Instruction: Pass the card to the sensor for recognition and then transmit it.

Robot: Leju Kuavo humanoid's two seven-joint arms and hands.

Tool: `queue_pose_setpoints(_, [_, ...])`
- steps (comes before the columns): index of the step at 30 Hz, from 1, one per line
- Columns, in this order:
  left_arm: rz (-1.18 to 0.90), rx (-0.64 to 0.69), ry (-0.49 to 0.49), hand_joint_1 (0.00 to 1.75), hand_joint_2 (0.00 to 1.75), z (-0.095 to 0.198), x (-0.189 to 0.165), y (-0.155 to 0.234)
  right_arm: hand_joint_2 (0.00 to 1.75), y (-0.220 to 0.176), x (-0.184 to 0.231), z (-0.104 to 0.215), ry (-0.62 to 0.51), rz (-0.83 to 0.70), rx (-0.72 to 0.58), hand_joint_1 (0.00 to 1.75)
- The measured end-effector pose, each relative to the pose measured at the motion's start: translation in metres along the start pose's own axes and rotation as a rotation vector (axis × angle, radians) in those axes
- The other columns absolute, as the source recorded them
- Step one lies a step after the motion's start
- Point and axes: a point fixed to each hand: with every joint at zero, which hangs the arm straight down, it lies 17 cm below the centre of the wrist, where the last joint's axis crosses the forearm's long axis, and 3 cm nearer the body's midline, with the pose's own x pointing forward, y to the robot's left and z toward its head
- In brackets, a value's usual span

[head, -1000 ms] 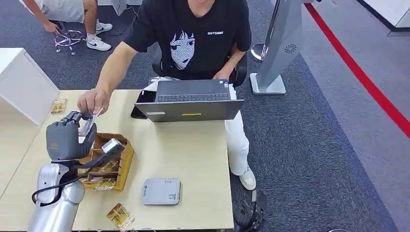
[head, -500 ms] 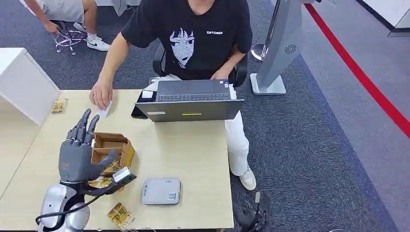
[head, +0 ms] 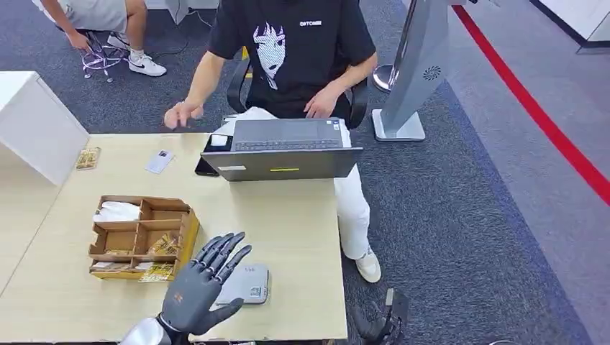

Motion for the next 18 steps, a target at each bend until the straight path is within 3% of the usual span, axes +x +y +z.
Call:
queue_pose_setpoints(6, [-0.125,-0.009,0.100,0.00,1.75,0.014,-0.028,-0.006,1.75,0.001,-0.002,0.001,0.002,0.004,0.013,0.00])
queue_pose_setpoints(18, [-0.249,0.040,0.258,0.00,1.75,0.044,-0.091,0.018,1.75,-0.003,-0.006,0.006,0.004,-0.050,0.038,0.00])
